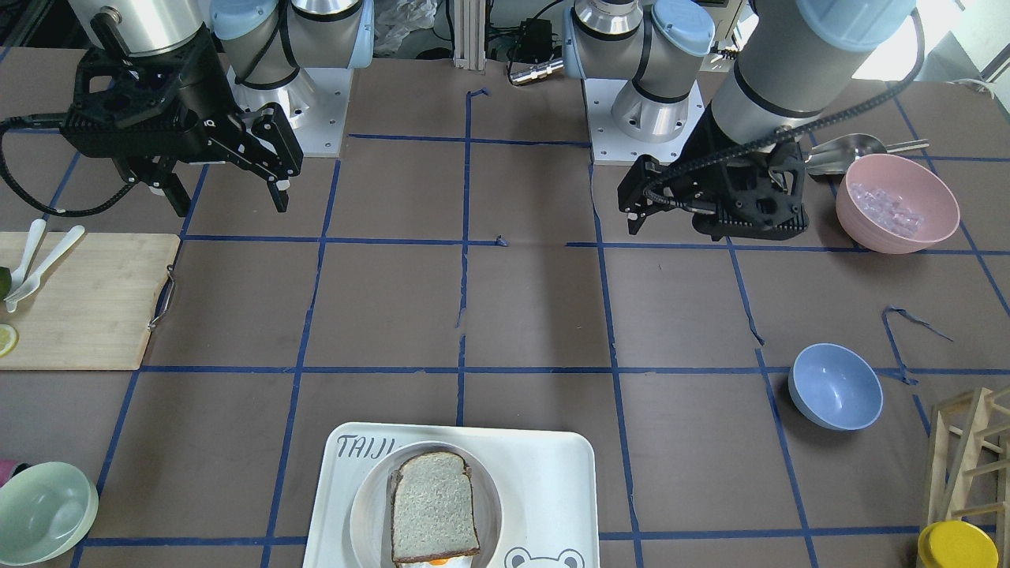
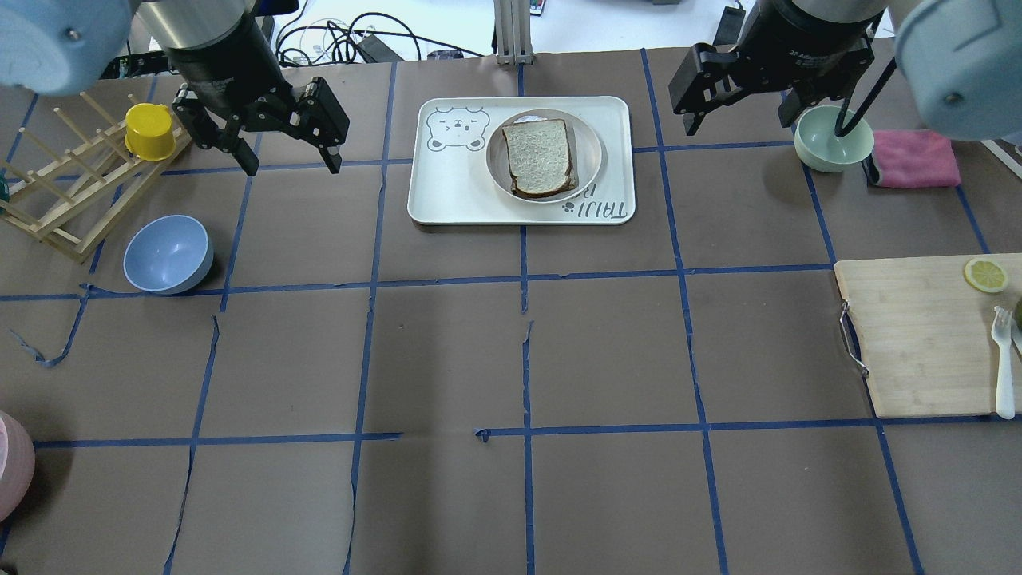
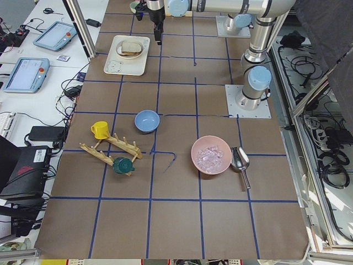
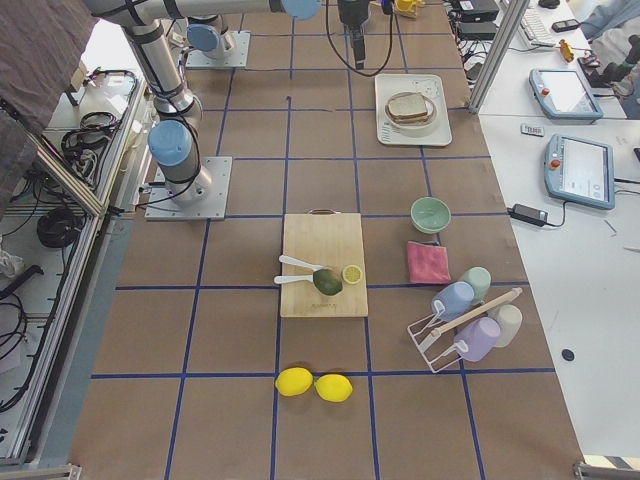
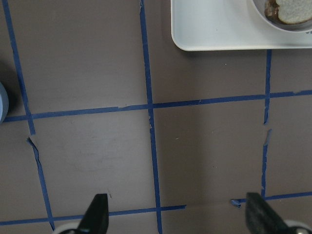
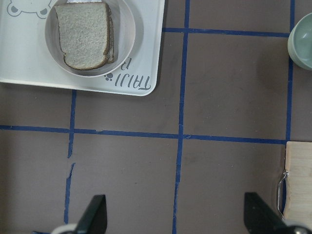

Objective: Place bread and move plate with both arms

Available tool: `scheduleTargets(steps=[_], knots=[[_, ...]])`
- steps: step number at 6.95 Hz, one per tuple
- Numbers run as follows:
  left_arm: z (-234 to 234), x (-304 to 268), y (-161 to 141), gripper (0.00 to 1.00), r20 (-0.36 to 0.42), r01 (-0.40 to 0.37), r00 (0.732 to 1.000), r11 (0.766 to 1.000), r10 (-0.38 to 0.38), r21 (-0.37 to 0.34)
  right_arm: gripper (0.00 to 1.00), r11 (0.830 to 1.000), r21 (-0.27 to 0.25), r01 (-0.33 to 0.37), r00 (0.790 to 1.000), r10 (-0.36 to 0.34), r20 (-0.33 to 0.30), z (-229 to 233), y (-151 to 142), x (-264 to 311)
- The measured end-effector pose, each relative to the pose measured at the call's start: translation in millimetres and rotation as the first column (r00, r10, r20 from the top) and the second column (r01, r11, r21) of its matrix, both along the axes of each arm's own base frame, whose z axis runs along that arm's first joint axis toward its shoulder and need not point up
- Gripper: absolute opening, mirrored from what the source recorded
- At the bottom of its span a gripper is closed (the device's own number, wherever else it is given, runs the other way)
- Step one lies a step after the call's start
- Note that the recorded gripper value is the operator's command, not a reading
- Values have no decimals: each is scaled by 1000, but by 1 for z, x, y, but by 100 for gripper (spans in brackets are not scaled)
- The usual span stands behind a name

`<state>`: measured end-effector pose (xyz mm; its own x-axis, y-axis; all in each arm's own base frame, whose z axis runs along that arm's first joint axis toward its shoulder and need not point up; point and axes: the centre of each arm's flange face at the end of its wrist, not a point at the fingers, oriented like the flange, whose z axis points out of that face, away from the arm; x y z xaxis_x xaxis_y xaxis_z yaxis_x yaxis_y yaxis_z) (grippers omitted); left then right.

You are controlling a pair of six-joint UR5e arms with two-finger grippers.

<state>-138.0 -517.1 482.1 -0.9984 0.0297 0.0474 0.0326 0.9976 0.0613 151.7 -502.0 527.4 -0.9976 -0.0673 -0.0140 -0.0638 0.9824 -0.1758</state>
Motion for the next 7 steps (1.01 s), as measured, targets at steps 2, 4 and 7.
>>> scheduleTargets(steps=[2,4,7], knots=[[-10,2,30,100,0,-10,1000,999,10,-50,100,1000,-3,1,1000,-1,-1,0,-2,-1],[-12,12,41,100,0,-23,1000,996,23,-83,100,1000,-4,1,1000,-1,0,1,-1,-2],[-12,24,42,100,0,-42,999,996,42,-84,100,1000,-7,3,1000,-3,-9,5,1,-4]])
